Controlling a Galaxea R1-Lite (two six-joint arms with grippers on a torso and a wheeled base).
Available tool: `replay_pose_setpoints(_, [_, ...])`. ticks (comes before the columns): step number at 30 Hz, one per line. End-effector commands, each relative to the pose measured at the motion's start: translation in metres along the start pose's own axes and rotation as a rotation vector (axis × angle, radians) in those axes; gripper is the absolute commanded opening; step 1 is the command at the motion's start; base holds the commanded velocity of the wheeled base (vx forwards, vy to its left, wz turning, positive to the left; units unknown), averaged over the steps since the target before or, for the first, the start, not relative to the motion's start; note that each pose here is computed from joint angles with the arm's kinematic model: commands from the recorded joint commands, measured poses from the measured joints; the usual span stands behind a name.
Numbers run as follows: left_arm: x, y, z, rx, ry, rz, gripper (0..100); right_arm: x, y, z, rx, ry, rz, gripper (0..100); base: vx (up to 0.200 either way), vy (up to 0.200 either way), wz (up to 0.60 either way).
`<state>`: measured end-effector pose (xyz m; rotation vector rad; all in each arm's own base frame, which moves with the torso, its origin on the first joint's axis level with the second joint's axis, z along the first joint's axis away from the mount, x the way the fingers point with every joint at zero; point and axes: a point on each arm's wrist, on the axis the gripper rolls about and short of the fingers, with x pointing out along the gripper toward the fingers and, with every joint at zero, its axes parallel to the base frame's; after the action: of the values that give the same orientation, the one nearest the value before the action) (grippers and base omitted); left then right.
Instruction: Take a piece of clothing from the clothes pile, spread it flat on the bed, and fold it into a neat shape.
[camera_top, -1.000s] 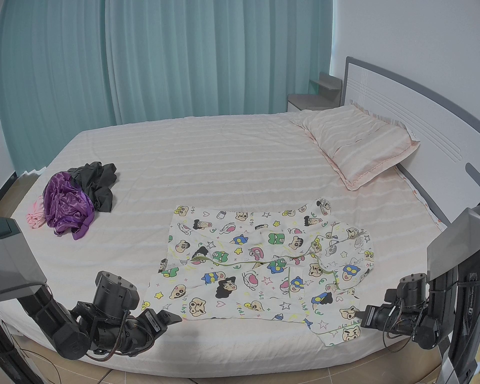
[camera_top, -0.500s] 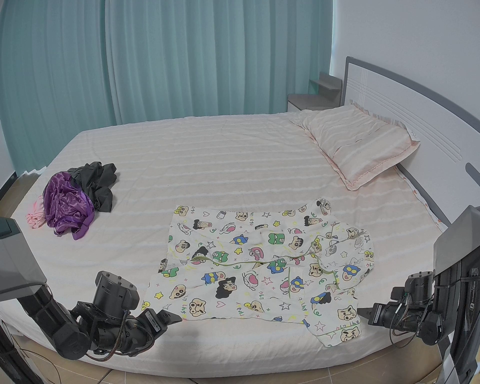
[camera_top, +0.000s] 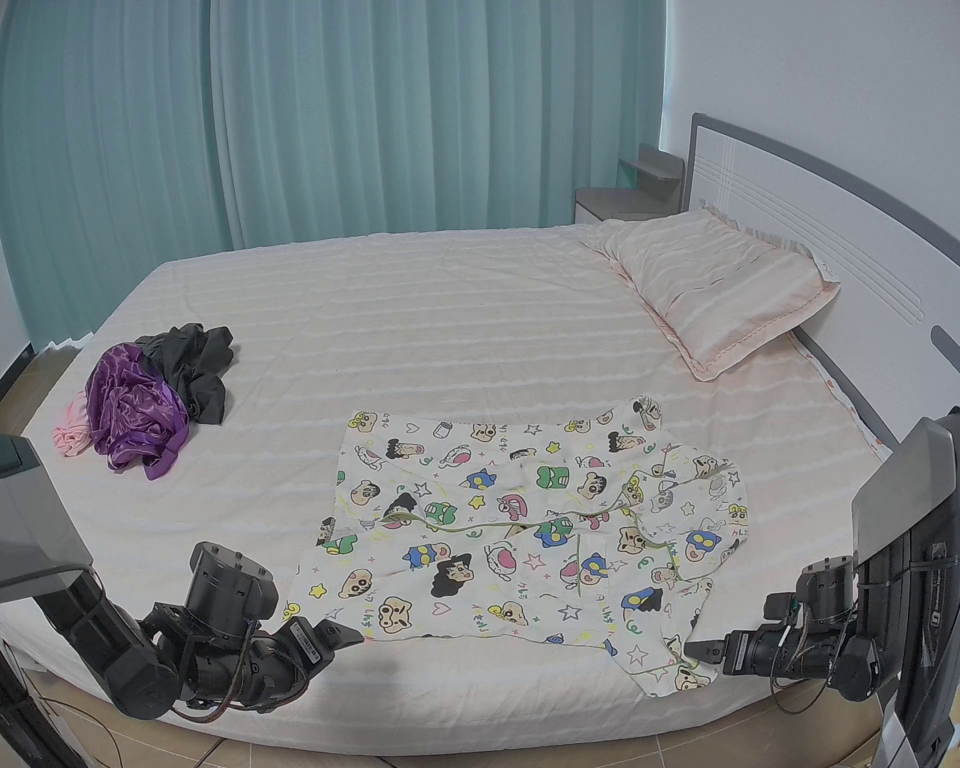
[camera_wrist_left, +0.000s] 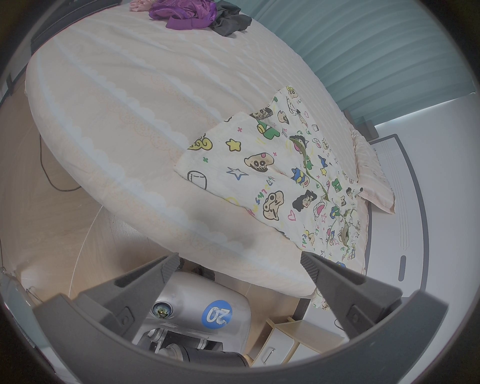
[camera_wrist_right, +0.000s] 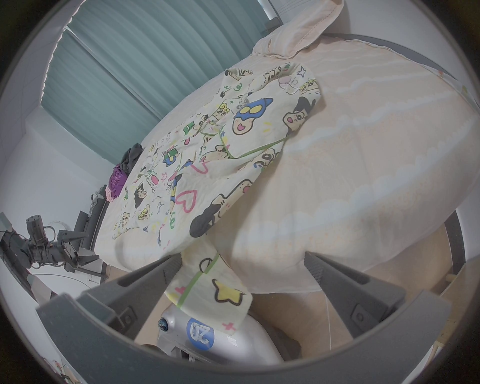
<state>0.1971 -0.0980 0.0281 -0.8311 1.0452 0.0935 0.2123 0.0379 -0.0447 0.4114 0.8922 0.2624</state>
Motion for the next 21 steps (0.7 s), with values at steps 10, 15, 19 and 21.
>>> replay_pose_setpoints(10, [0.0, 0.0, -0.001, 0.002, 0.002, 0.001, 100, -0.019, -0.038, 0.012, 0.133, -0.089, -0.081, 100, 0.0, 0.0, 0.0])
replay_pose_setpoints(15, [0.0, 0.0, -0.001, 0.002, 0.001, 0.001, 100, -0.029, -0.035, 0.022, 0.122, -0.134, -0.008, 100, 0.0, 0.0, 0.0])
replay_pose_setpoints(19, [0.0, 0.0, -0.001, 0.002, 0.0, 0.0, 100, -0.031, -0.031, 0.024, 0.104, -0.128, 0.058, 100, 0.0, 0.0, 0.0])
replay_pose_setpoints(21, [0.0, 0.0, -0.001, 0.002, 0.001, -0.002, 100, -0.031, -0.03, 0.024, 0.089, -0.121, 0.073, 100, 0.0, 0.0, 0.0])
